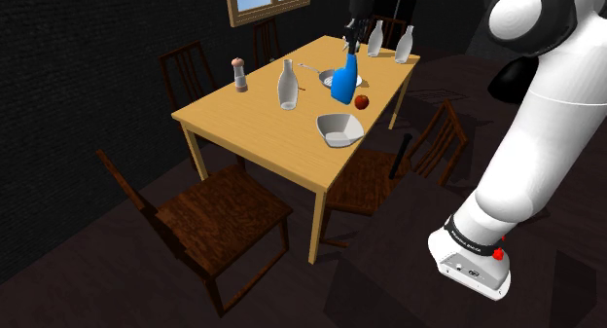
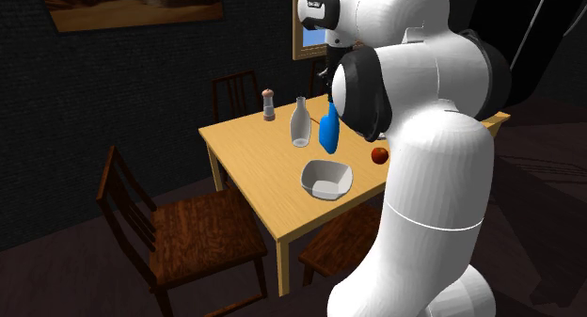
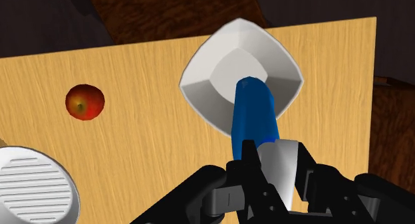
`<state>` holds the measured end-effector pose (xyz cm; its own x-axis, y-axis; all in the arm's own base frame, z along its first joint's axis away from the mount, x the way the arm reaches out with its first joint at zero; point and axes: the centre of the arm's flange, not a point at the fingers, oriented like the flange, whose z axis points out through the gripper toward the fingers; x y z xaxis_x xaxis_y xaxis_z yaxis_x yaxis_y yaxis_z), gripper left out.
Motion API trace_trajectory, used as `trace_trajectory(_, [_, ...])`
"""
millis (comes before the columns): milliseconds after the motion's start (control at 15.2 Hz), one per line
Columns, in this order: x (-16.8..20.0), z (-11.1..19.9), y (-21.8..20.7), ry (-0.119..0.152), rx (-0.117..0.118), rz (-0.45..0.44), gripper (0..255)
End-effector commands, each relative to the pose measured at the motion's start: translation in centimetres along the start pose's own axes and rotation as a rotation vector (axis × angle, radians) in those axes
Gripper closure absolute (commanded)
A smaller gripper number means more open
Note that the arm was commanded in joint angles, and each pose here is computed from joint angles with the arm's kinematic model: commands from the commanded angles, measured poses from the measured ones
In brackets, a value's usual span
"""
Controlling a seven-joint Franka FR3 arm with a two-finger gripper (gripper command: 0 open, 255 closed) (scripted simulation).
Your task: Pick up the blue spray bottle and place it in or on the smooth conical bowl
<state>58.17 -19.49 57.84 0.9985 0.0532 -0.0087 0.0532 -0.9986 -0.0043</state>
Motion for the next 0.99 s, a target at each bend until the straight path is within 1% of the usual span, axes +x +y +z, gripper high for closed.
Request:
trace_trajectory(0, [0.0,1.1,0.0,0.001,0.000,0.000,255])
trace_trajectory(924, [0.1,8.5,0.1,0.001,0.000,0.000,255])
